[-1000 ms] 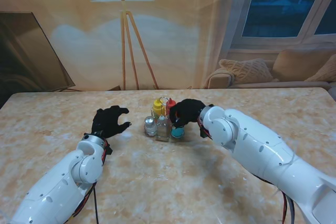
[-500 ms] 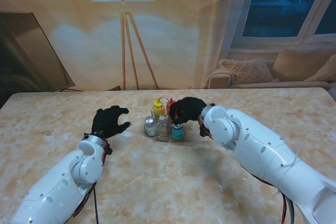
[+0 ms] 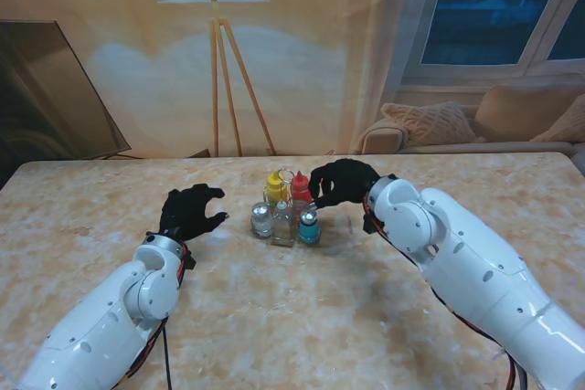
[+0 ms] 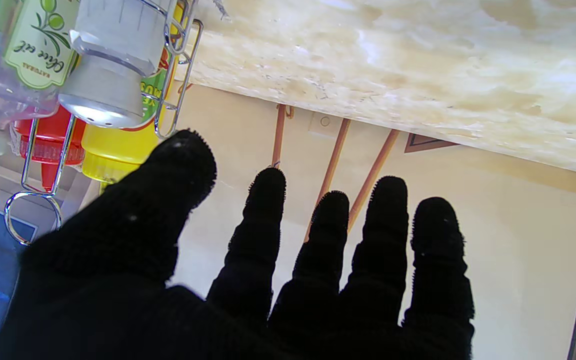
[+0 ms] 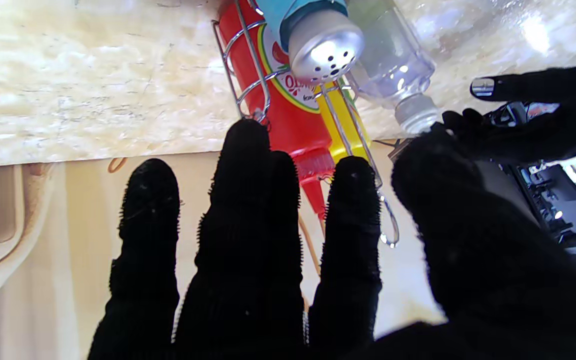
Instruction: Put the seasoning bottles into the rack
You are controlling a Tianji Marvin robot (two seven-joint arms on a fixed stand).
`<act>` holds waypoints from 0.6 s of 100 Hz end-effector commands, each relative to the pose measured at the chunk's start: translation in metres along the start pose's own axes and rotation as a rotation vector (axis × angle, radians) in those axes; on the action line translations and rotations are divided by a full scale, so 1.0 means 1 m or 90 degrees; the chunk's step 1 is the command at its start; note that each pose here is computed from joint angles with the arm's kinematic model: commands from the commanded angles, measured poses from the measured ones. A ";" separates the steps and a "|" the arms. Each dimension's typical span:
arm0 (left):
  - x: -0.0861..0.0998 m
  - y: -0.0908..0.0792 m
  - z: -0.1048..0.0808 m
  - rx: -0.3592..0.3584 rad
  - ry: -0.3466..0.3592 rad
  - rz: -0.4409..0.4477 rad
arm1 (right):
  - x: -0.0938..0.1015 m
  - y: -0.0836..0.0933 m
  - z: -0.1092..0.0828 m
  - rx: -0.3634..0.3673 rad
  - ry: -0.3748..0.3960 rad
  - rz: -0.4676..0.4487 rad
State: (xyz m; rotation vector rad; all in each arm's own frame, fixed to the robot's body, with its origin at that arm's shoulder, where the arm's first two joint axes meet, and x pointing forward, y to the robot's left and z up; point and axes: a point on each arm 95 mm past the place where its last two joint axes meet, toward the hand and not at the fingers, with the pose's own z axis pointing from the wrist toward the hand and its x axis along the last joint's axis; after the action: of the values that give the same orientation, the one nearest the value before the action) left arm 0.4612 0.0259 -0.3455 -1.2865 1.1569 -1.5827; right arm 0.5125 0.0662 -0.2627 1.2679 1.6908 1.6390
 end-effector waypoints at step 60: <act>0.006 0.004 -0.002 -0.035 0.016 -0.016 | -0.043 -0.020 -0.066 -0.053 -0.079 0.054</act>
State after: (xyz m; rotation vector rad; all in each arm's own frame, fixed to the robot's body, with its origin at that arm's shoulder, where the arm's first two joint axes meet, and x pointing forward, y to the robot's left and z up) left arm 0.4604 0.0225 -0.3470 -1.3095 1.1961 -1.5869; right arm 0.4792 0.0012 -0.2681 1.3570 1.4762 1.6376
